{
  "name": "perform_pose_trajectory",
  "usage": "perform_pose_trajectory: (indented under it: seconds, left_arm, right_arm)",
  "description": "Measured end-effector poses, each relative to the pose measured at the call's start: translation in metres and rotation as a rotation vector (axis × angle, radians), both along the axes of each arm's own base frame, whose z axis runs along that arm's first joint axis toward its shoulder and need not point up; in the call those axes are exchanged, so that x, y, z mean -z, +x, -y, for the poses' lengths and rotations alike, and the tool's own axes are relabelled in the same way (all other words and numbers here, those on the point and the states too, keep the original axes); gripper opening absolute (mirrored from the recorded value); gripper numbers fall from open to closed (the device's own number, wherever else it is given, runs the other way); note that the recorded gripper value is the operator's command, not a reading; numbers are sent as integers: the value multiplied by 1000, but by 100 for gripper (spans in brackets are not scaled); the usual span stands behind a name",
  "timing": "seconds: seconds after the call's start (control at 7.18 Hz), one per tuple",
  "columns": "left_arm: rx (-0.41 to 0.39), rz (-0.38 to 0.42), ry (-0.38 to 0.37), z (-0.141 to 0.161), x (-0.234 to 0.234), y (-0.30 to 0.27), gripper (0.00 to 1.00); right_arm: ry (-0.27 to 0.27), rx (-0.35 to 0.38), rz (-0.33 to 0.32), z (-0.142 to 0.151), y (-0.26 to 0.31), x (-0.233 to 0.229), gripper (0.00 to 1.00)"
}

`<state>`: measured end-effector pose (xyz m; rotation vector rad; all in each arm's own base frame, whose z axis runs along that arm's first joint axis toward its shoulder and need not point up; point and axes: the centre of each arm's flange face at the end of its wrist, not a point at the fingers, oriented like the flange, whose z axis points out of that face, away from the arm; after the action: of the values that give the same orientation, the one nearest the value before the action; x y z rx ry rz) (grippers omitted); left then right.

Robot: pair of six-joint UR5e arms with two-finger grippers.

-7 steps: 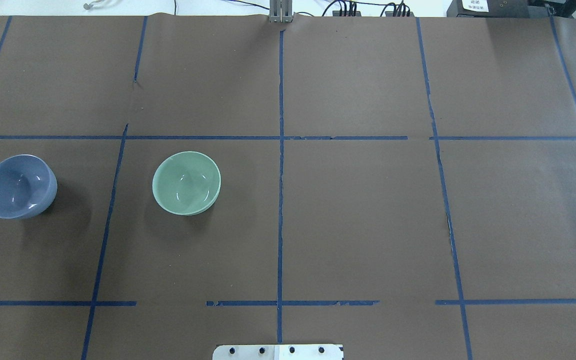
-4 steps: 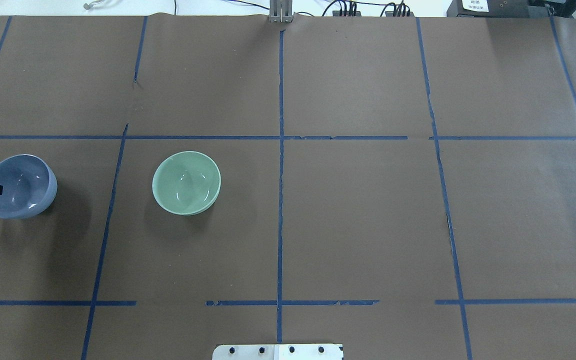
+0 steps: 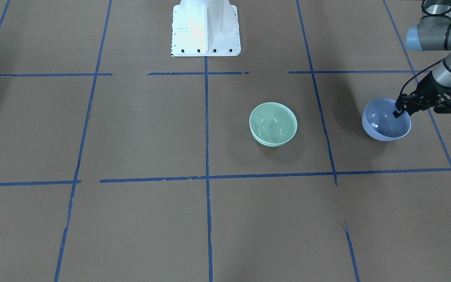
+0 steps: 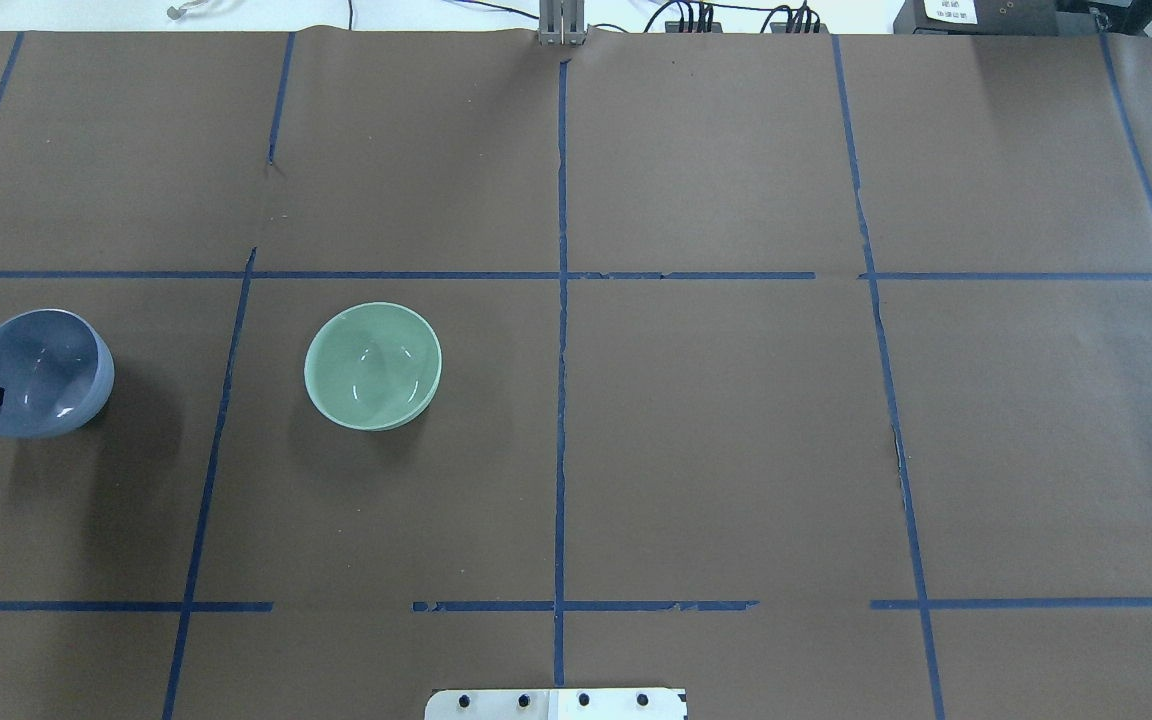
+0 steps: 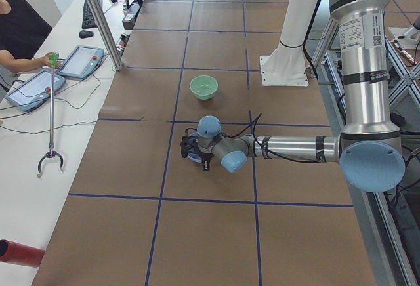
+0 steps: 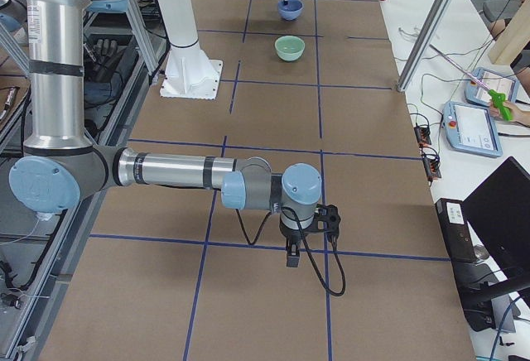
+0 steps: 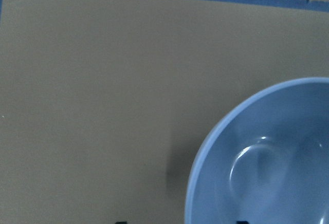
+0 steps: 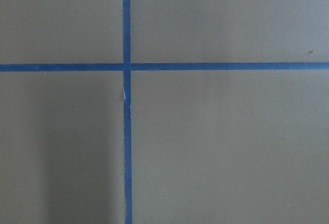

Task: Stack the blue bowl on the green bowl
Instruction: 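Reach the left gripper down to the rim of the blue bowl and grasp it, then lift the blue bowl with the left gripper and carry it over the green bowl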

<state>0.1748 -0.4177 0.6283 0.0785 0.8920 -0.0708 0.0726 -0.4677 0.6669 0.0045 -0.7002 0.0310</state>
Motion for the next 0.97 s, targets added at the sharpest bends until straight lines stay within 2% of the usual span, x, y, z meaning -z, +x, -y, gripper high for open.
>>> perform_pose_trajectory:
  seconds: [0.28,0.56,0.84,0.97]
  left_arm:
    - [-17,-43,17,-3,25,-7,0]
    - [-61,-86,18,-9,68,-38,0]
    - [-63,-40,13,-9,141,-81,0]
    - [-33,-29,13,-9,179,-102,0]
  right_arm:
    - [0,0,-1,0,0,0,100]
    - [0,0,-1,0,0,0,100]
    - [0,0,-1,0,0,0,100]
    - [0,0,-1,0,0,0,100]
